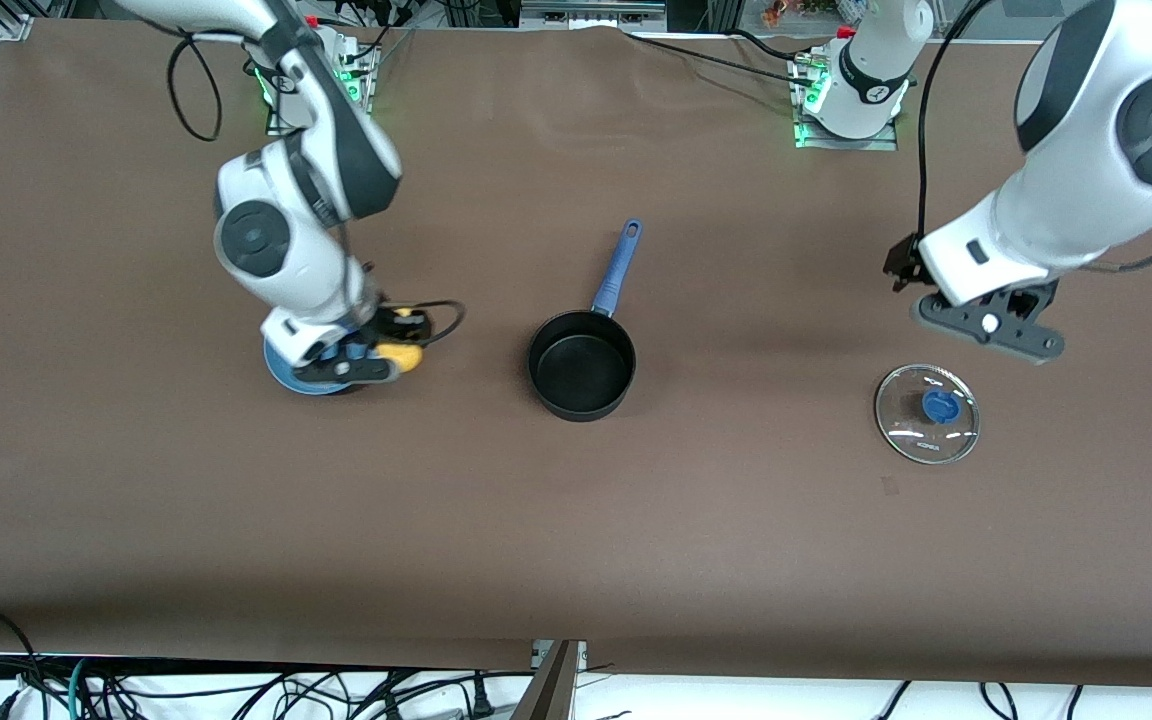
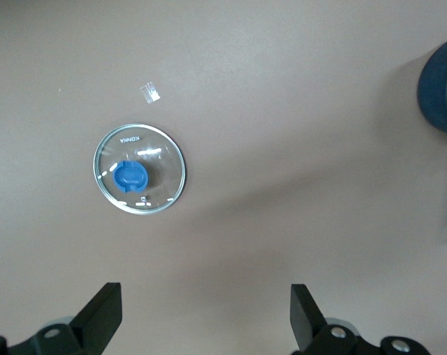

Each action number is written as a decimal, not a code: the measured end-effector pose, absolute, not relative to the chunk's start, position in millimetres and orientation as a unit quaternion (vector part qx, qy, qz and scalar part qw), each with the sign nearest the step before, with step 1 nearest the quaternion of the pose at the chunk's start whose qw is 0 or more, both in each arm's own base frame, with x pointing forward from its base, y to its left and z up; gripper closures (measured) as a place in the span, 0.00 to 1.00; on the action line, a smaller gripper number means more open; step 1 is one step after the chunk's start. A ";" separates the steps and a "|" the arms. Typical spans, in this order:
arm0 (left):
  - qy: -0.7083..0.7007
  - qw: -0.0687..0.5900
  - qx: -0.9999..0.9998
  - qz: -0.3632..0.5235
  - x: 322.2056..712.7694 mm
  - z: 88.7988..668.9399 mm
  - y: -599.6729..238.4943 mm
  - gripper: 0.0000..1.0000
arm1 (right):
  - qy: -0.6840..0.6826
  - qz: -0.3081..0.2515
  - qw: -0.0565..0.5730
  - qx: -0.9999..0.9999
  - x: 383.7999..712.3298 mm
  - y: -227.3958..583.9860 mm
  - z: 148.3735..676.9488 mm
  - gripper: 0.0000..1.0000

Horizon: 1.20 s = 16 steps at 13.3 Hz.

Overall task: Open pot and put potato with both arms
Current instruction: 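Set the glass lid on the table and open the left gripper, then carry the potato with the right gripper over the open pot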

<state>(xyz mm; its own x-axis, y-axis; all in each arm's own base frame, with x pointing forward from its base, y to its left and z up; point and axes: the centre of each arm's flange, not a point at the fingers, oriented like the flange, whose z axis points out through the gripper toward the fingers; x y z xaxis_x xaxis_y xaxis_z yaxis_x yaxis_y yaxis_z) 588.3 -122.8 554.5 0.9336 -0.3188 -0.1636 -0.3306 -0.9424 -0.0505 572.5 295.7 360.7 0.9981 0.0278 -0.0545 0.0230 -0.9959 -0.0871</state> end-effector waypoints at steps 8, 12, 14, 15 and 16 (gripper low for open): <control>0.094 0.003 -0.995 0.014 589.0 600.9 -78.5 0.00 | 0.023 0.038 0.060 -0.997 535.4 501.0 304.3 0.30; 0.081 0.004 -0.996 0.026 579.1 591.0 -64.0 0.00 | 0.033 0.034 0.065 -0.997 553.1 509.0 285.6 0.30; 0.069 0.002 -0.997 0.023 570.3 582.7 -48.5 0.00 | 0.033 0.034 0.068 -0.997 556.9 514.2 275.2 0.30; 0.062 0.001 -0.998 0.021 565.0 579.3 -39.3 0.00 | 0.033 0.033 0.069 -0.996 558.7 516.0 268.4 0.30; 0.053 -0.001 -0.998 0.020 562.2 577.9 -29.6 0.00 | 0.034 0.032 0.071 -0.996 560.0 517.0 260.0 0.30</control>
